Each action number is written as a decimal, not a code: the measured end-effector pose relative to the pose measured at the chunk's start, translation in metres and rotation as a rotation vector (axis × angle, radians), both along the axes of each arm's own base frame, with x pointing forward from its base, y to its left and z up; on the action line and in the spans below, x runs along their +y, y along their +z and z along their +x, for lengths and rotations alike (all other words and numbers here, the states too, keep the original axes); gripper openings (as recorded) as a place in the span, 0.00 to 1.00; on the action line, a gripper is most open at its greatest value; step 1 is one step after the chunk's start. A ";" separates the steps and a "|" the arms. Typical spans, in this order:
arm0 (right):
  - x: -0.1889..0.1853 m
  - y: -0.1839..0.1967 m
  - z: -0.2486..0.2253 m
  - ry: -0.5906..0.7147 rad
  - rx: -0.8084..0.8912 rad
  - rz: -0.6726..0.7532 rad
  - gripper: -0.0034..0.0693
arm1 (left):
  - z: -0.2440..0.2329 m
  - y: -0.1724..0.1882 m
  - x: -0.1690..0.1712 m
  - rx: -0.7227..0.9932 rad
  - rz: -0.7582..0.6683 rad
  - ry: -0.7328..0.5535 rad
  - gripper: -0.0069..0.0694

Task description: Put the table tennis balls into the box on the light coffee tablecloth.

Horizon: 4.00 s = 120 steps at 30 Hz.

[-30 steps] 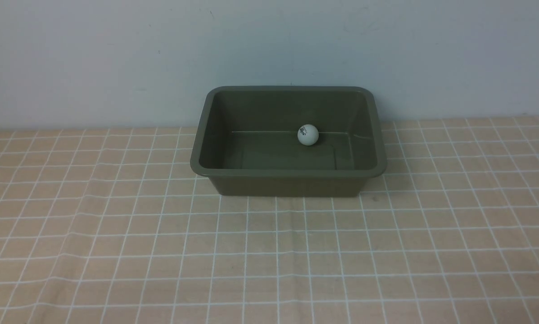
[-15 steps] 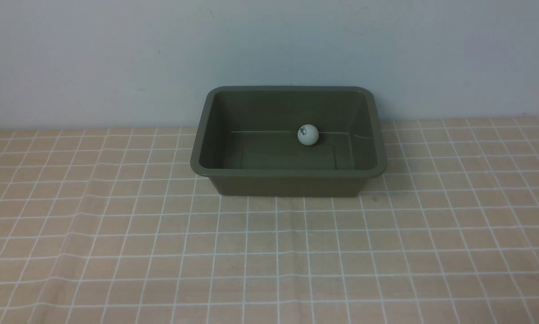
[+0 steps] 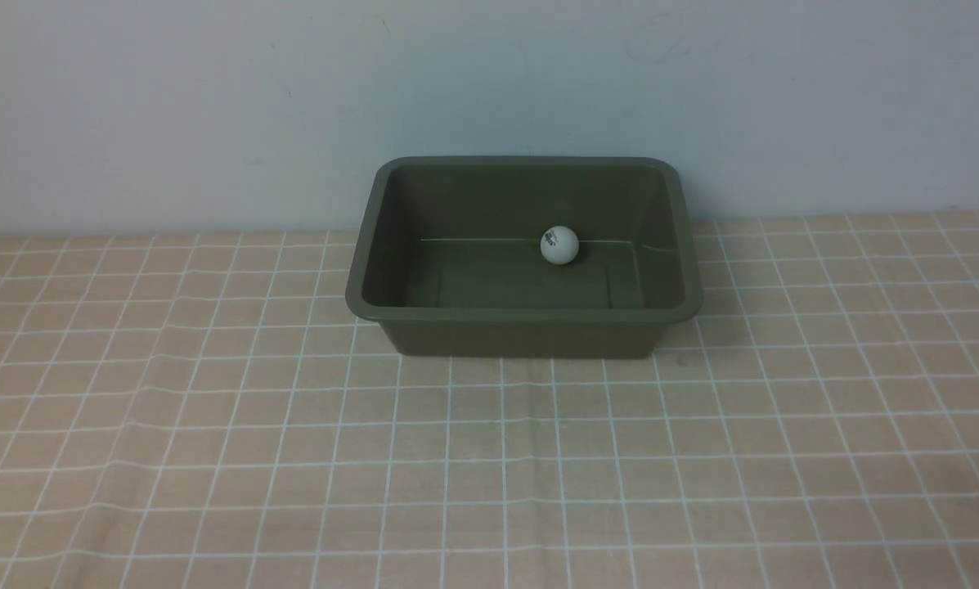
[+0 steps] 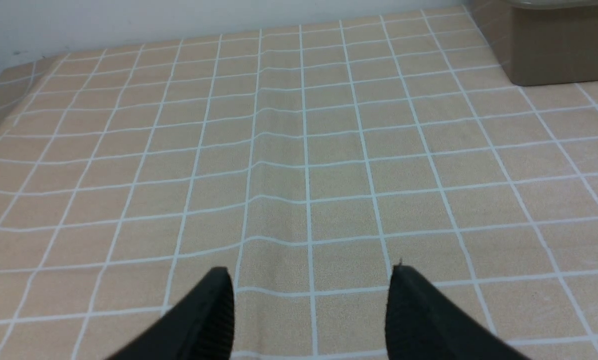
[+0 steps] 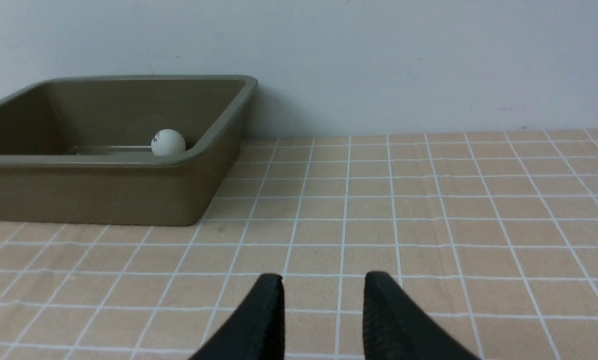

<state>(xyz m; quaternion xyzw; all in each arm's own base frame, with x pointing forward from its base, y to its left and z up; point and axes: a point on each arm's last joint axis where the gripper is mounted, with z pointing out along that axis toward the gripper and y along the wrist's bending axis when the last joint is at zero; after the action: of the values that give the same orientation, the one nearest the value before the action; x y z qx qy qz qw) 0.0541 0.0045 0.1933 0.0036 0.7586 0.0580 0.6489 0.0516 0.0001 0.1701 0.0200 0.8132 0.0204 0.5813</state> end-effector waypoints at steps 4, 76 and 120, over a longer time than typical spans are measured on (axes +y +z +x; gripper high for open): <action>0.000 -0.002 0.000 -0.001 0.015 -0.016 0.34 | 0.000 0.000 0.000 0.000 0.000 0.000 0.54; 0.000 -0.015 0.000 0.026 0.076 -0.119 0.34 | 0.000 0.000 0.000 0.000 -0.001 0.000 0.54; 0.000 -0.015 0.000 0.026 0.076 -0.119 0.34 | 0.000 0.000 0.000 0.000 -0.001 0.000 0.54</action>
<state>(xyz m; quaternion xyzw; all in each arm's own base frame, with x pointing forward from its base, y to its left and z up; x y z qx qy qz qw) 0.0539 0.0049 0.1783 -0.0429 0.7847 0.0211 0.6180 0.0516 0.0001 0.1701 0.0195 0.8132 0.0201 0.5813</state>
